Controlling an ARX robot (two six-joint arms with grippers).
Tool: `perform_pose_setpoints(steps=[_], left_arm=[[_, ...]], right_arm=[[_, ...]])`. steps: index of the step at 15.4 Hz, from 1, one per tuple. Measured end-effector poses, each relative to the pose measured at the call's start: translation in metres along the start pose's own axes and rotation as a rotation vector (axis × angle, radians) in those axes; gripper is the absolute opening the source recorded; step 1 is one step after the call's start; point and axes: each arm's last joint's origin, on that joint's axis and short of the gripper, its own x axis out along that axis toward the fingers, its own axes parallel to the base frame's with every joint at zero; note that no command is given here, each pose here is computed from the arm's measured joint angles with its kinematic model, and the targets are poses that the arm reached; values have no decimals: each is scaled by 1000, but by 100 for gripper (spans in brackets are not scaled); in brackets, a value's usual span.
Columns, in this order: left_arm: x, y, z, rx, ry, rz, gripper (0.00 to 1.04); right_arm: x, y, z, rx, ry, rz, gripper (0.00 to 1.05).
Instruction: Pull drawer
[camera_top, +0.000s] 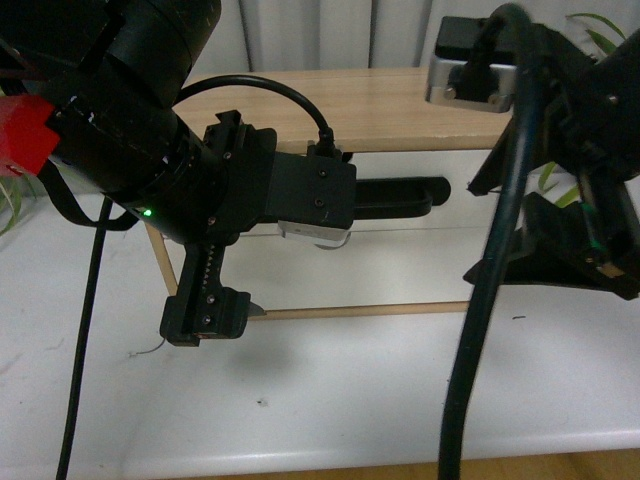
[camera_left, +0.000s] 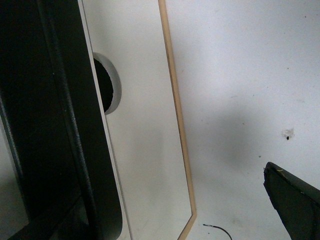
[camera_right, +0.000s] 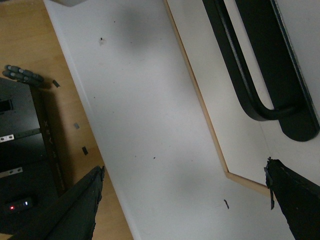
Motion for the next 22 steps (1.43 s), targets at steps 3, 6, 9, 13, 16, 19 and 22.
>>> perform_pose_setpoints(steps=[3,6,9,13,16,19,22], left_arm=[[1,0,0,14,0,-2,98],[0,1,-3,14,-6,-7,98],[-1,6,-8,-1,-21,-6,98],[-2,8,-11,-8,-30,-4,98],[-2,7,-11,2,-29,-14,98],[-3,5,-11,22,-30,-35,98],[-12,-4,-4,50,-33,-95,98]], right_arm=[[14,-13,9,-19,-5,7,98],[23,-19,19,-38,-11,23,98],[36,-24,25,-54,-2,46,98],[49,-30,26,-60,15,63,98],[51,-30,29,-71,34,79,98],[52,-22,29,-104,68,137,98],[48,-12,27,-128,70,166,98]])
